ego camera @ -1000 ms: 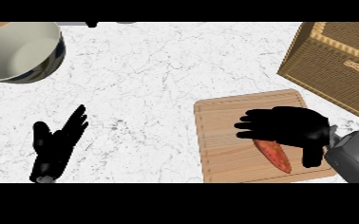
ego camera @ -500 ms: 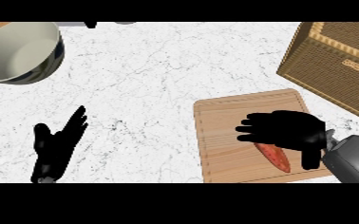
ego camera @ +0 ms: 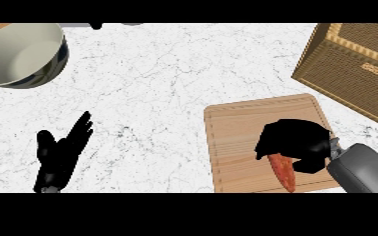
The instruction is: Pick the sweet potato from the cutting board and place it in the basket
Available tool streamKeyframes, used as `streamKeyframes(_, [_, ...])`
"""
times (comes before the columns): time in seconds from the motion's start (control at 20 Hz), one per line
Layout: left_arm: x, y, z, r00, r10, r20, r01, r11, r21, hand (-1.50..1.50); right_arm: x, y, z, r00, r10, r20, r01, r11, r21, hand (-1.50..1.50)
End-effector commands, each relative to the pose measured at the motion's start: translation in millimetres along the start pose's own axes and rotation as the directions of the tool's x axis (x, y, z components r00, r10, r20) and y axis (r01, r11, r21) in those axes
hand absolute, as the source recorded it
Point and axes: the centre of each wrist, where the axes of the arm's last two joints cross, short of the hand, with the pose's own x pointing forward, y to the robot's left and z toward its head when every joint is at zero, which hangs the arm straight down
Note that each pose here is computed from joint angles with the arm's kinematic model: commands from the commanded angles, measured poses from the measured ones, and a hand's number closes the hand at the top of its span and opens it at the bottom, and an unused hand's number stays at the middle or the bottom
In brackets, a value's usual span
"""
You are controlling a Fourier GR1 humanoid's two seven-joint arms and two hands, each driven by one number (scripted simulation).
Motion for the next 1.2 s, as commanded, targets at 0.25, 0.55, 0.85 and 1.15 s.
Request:
streamKeyframes(0.25, [-23, -1, 10, 0.988, 0.001, -0.153, -0.002, 1.000, -0.003, 0.00, 9, 13, -19, 0.987, 0.152, 0.054, -0.150, 0.988, -0.044, 1.50])
streamKeyframes(0.55, [-19, 2, 11, 0.993, 0.002, -0.118, -0.001, 1.000, 0.015, 0.00, -45, 8, 4, 0.794, -0.258, -0.551, 0.146, 0.960, -0.239, 1.50])
streamKeyframes(0.85, [-19, 2, 15, 0.992, 0.015, -0.122, -0.012, 1.000, 0.023, 0.00, -60, -8, -6, 0.366, -0.500, -0.785, 0.170, 0.865, -0.472, 1.50])
streamKeyframes(1.15, [-15, -5, 12, 0.994, 0.001, -0.110, -0.003, 1.000, -0.017, 0.00, -41, -88, -59, 0.093, -0.810, -0.580, -0.008, 0.581, -0.814, 1.50])
